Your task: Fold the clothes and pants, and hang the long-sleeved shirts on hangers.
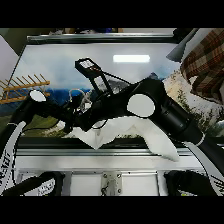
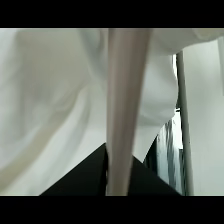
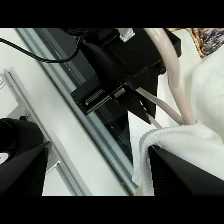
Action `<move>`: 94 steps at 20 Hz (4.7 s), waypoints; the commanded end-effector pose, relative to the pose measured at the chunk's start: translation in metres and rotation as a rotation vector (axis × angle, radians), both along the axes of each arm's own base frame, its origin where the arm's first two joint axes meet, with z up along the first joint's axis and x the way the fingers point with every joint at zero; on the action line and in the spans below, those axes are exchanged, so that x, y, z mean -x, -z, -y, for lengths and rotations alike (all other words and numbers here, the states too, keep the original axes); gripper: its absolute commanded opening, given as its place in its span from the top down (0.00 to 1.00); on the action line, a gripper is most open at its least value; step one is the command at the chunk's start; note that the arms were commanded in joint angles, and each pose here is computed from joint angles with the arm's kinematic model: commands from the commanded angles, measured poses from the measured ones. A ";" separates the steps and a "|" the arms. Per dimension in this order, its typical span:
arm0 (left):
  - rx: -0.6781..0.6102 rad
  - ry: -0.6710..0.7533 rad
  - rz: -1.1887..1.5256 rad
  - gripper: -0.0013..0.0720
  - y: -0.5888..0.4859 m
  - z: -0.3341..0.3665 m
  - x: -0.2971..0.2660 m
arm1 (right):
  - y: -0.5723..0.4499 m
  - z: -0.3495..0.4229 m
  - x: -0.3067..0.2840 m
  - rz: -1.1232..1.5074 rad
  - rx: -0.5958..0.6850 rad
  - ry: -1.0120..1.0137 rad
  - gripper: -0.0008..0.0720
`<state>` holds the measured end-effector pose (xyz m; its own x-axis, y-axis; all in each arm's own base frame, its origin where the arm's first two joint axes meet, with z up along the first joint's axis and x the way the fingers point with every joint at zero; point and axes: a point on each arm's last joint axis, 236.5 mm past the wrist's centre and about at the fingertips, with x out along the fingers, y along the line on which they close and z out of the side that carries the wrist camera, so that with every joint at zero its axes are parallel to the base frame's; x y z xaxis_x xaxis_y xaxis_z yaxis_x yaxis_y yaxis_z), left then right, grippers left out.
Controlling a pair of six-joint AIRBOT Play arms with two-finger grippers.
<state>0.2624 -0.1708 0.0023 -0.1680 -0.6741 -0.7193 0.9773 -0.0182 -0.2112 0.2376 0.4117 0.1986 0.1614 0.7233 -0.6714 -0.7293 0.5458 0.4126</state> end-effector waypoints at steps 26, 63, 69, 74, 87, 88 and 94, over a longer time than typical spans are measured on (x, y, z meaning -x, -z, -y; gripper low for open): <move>-0.001 -0.012 -0.012 0.96 0.000 0.000 0.000 | -0.091 0.220 -0.045 0.242 0.255 0.272 0.18; 0.003 0.001 -0.033 0.95 -0.002 0.000 0.006 | 0.053 0.276 -0.064 0.387 -0.325 -0.407 0.17; 0.003 0.001 -0.033 0.96 -0.002 0.000 0.006 | 0.068 0.231 -0.052 0.318 -0.446 -0.505 0.17; 0.003 0.001 -0.033 0.95 -0.002 0.000 0.006 | 0.075 0.201 -0.048 0.281 -0.492 -0.550 0.17; 0.003 0.001 -0.033 0.95 -0.001 0.000 0.006 | 0.088 0.184 -0.043 0.260 -0.445 -0.581 0.17; 0.003 0.001 -0.032 0.95 -0.002 0.000 0.006 | 0.088 0.184 -0.043 0.260 -0.446 -0.581 0.17; 0.003 0.002 -0.033 0.95 -0.002 0.000 0.006 | 0.071 0.179 -0.046 0.281 -0.515 -0.557 0.17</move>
<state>0.2540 -0.1602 -0.0053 -0.2041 -0.6302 -0.7491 0.9698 -0.0257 -0.2426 0.2830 0.2296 0.1180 -0.2043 0.9438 -0.2599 -0.9520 -0.1297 0.2773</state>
